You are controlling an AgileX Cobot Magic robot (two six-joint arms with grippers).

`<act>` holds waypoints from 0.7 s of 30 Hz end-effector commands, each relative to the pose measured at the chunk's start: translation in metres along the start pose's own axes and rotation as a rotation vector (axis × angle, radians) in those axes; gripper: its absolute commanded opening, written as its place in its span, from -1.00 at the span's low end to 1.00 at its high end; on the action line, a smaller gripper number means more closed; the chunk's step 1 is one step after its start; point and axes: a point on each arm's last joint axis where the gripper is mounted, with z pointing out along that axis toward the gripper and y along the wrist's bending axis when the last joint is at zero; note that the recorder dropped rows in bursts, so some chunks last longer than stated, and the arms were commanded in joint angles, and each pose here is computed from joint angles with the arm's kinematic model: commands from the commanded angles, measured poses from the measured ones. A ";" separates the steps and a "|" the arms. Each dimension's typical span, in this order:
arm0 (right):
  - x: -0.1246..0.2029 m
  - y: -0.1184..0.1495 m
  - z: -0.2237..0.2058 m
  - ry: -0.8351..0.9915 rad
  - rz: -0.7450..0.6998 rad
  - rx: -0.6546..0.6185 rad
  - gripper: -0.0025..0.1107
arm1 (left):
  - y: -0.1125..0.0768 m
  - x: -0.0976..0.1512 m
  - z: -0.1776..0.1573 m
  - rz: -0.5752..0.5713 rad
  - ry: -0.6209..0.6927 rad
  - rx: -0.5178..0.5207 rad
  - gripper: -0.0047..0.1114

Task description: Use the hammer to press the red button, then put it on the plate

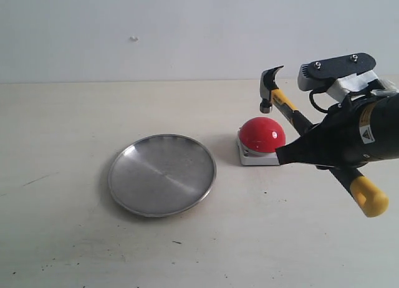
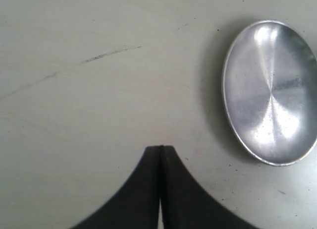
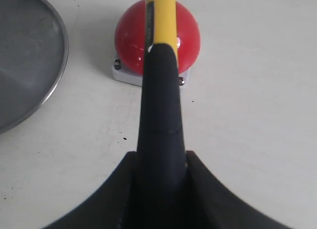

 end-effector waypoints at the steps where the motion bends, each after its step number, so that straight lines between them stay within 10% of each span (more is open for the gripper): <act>1: -0.007 0.001 -0.006 -0.061 -0.016 -0.018 -0.96 | 0.000 0.001 -0.002 0.001 -0.010 0.004 -0.92; 21: -0.034 0.000 -0.044 -0.233 -0.012 -0.049 -0.96 | -0.001 0.000 -0.002 -0.012 -0.020 0.015 -0.92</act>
